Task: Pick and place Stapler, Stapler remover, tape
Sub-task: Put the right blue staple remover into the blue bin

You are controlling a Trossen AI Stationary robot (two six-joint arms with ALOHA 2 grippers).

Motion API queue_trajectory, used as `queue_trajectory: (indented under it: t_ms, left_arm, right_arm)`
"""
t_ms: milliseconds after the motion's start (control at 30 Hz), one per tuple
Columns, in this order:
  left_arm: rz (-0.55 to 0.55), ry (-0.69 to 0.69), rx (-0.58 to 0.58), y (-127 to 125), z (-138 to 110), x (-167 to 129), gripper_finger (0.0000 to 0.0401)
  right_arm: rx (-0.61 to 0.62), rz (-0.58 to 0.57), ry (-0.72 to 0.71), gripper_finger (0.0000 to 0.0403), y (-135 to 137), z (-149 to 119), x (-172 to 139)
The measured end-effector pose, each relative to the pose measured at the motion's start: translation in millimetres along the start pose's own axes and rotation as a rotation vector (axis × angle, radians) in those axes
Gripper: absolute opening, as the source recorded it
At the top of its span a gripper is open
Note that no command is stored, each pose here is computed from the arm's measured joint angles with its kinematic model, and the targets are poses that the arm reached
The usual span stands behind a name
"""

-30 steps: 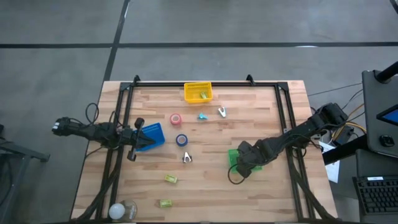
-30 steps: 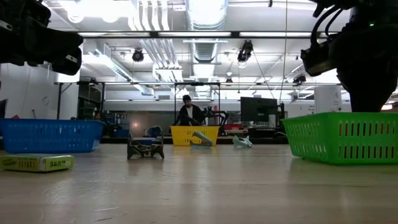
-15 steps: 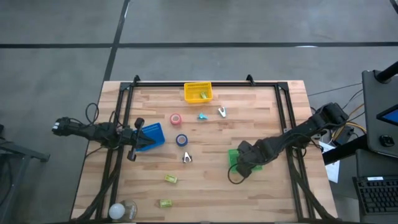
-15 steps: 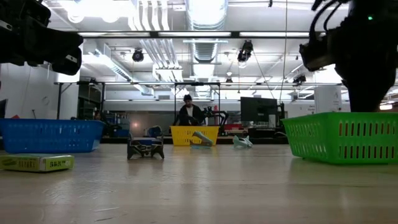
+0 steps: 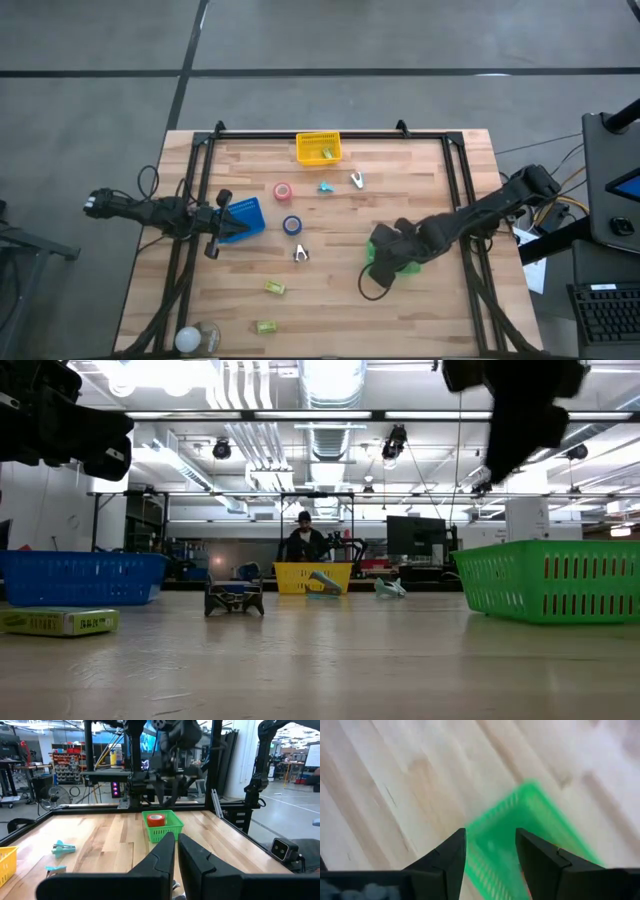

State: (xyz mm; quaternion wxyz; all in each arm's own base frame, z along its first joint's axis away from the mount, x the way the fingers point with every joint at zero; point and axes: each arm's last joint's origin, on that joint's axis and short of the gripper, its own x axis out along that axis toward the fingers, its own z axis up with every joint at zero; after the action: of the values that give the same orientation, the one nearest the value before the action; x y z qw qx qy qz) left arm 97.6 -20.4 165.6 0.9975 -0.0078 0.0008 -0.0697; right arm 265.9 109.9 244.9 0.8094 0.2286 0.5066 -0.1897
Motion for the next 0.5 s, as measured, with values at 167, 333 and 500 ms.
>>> queue_trajectory:
  t_ms: [167,333,500]
  left_arm:
    - [0.0,0.0,0.0,0,0,0,0.0026]
    - [-0.001,0.0,0.0,0,0,0,0.0026]
    - [-0.001,0.0,0.0,0,0,0,0.0026]
  right_arm:
    - [-0.066,-0.031,-0.129,0.0169,4,15,-11]
    - [-0.113,0.014,-0.208,0.0164,6,31,-13]
    - [-0.19,0.041,-0.258,0.0154,6,39,-9]
